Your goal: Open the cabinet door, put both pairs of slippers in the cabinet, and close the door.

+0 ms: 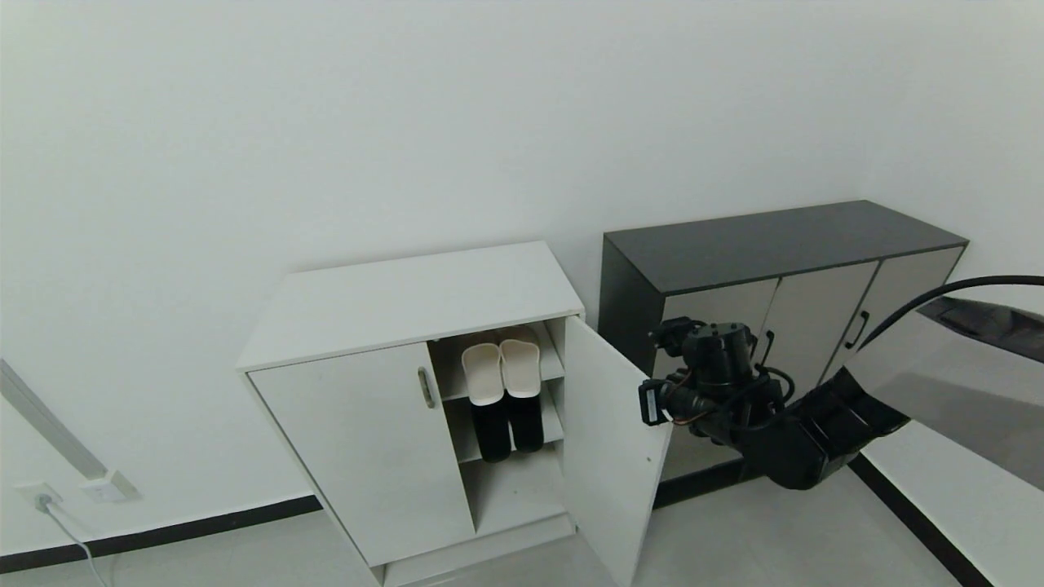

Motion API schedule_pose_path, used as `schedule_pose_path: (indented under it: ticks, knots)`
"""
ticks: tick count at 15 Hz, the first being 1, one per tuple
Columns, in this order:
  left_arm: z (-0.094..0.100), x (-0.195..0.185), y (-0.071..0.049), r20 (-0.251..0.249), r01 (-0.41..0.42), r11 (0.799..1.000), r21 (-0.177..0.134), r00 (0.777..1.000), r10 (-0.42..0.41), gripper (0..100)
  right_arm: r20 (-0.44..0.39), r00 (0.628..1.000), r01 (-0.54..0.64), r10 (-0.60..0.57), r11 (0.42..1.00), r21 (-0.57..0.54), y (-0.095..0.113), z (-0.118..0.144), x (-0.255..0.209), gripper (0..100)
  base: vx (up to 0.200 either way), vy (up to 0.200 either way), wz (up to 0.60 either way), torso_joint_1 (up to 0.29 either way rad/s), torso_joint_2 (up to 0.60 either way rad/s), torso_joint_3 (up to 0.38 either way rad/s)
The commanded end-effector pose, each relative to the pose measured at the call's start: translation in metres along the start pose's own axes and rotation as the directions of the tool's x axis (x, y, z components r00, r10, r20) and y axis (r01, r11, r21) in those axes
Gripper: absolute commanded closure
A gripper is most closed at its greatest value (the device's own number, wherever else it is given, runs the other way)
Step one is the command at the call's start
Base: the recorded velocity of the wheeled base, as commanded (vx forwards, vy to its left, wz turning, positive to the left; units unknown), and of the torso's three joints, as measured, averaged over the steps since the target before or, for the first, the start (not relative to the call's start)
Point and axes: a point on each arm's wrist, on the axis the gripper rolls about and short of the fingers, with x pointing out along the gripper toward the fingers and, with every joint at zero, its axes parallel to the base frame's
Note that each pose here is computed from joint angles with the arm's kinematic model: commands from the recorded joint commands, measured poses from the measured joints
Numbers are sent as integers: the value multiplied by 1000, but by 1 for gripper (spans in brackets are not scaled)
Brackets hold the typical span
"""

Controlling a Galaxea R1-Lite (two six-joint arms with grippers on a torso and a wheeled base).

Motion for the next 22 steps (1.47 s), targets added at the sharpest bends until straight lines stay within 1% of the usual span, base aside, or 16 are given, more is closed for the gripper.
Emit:
schedule_pose_path:
  ticks: [1,7,8,10,11,14,16,21,22]
  knots:
    - [0,0,0,0,-1,1000,-1,1000,1,100,23,999,-45,45,999,-12,17,7,-16,100,0,0,0,0,0,0]
    - [0,0,0,0,0,1000,-1,1000,0,100,11,998,-61,61,998,-21,22,2,-24,100,0,0,0,0,0,0]
    - [0,0,0,0,-1,1000,-2,1000,1,100,6,994,-105,105,994,-23,23,0,-27,100,0,0,0,0,0,0]
    - [0,0,0,0,-1,1000,-2,1000,1,100,11,988,-153,154,987,-43,25,-2,-37,100,0,0,0,0,0,0]
    - [0,0,0,0,-1,1000,-2,1000,1,100,23,987,-158,159,986,-55,26,1,-41,100,0,0,0,0,0,0]
    - [0,0,0,0,-1,1000,-2,1000,1,100,22,987,-157,159,985,-66,25,0,-43,100,0,0,0,0,0,0]
    - [0,0,0,0,-1,1000,-1,1000,1,100,41,986,-161,164,985,-66,26,2,-43,100,0,0,0,0,0,0]
    - [0,0,0,0,-1,1000,-1,1000,1,100,55,980,-186,190,980,-68,29,4,-44,100,0,0,600,1,2,4]
    - [0,0,0,0,0,1000,-1,1000,0,100,60,979,-191,195,979,-67,28,4,-44,100,0,0,0,0,0,0]
